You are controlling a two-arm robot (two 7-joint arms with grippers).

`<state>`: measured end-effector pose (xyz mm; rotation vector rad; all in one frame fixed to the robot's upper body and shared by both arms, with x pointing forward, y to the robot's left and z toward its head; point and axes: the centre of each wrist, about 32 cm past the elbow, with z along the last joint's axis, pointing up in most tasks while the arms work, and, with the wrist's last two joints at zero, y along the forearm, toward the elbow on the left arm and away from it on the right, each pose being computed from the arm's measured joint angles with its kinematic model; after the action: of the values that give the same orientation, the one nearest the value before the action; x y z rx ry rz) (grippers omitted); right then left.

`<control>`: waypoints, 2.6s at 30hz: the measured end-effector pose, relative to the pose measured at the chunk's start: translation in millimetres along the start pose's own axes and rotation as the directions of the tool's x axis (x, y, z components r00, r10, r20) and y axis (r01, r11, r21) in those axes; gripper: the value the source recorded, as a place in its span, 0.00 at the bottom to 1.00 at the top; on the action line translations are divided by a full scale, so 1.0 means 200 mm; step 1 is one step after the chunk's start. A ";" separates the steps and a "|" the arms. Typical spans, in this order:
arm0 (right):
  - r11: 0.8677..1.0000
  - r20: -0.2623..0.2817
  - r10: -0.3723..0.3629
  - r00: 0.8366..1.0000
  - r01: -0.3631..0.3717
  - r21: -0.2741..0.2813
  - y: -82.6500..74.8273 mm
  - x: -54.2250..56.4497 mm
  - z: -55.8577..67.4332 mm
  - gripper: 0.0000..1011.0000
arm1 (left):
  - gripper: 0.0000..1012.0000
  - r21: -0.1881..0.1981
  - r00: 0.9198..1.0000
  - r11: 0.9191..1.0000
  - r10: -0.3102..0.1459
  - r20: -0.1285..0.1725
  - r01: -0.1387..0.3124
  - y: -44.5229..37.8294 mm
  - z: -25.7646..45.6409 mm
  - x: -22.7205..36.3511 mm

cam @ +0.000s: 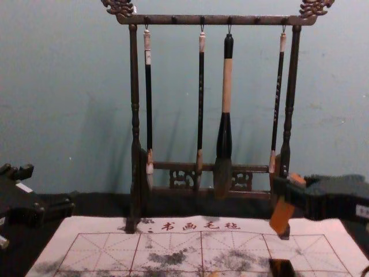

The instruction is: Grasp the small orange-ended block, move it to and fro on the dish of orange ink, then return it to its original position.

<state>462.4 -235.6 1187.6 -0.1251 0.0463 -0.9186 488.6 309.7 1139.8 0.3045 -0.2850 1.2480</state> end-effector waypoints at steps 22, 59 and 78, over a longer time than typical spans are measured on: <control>0.949 0.079 0.295 0.952 -0.283 -0.139 0.22 0.11 0.14 0.13 | 0.99 0.000 1.000 1.000 0.000 0.000 0.000 0.000 0.000 0.000; 0.886 0.074 0.390 0.918 -0.352 -0.302 0.50 0.06 0.07 0.13 | 0.99 0.000 1.000 1.000 0.000 0.000 0.000 0.000 0.000 0.000; 0.880 0.074 0.395 0.916 -0.355 -0.315 0.50 0.05 0.06 0.13 | 0.99 0.000 1.000 1.000 0.000 0.000 0.000 0.000 0.000 0.000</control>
<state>549.0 -182.3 1186.5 -0.4437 0.0781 -0.5050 488.6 309.7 1139.8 0.3045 -0.2850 1.2480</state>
